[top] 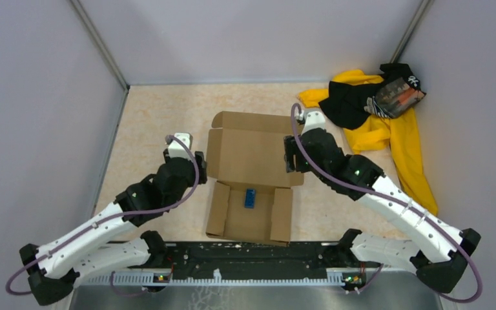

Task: Fold the paper box

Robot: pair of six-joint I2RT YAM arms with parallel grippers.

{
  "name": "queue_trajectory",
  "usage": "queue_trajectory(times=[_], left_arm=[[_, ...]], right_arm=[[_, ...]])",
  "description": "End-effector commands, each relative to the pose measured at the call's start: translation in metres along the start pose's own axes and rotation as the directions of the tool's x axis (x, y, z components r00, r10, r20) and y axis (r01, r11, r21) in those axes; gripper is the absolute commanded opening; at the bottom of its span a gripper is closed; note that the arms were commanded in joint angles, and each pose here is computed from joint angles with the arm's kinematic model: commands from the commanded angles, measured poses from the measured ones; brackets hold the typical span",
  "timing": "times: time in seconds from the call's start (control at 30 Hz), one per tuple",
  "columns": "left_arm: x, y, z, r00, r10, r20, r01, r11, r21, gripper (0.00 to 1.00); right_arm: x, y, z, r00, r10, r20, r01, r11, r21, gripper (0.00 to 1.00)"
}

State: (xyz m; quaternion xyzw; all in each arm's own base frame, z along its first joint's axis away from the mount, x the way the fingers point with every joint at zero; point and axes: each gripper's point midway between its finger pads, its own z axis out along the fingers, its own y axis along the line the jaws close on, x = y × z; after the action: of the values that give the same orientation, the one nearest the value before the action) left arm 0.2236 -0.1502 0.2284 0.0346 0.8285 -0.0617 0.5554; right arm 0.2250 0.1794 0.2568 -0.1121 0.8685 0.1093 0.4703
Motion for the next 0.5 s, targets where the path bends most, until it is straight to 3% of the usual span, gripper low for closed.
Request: queue_trajectory(times=[0.0,0.27,0.47], left_arm=[[-0.024,0.002,0.024,0.996,0.050,0.074,-0.056,0.994,0.090,0.69],[-0.043,-0.002,0.072,0.989,0.136,0.048,-0.143,0.974,0.178,0.75],[-0.062,0.017,0.100,0.994,0.107,0.030,-0.111,0.965,0.237,0.76]], right_arm=[[-0.022,-0.043,0.011,1.000,-0.008,0.021,0.006,0.996,0.088,0.67],[-0.026,-0.068,0.039,0.999,0.054,0.003,-0.054,0.999,0.002,0.68],[-0.027,-0.069,0.058,0.999,0.045,-0.026,-0.045,0.998,-0.033,0.68]])
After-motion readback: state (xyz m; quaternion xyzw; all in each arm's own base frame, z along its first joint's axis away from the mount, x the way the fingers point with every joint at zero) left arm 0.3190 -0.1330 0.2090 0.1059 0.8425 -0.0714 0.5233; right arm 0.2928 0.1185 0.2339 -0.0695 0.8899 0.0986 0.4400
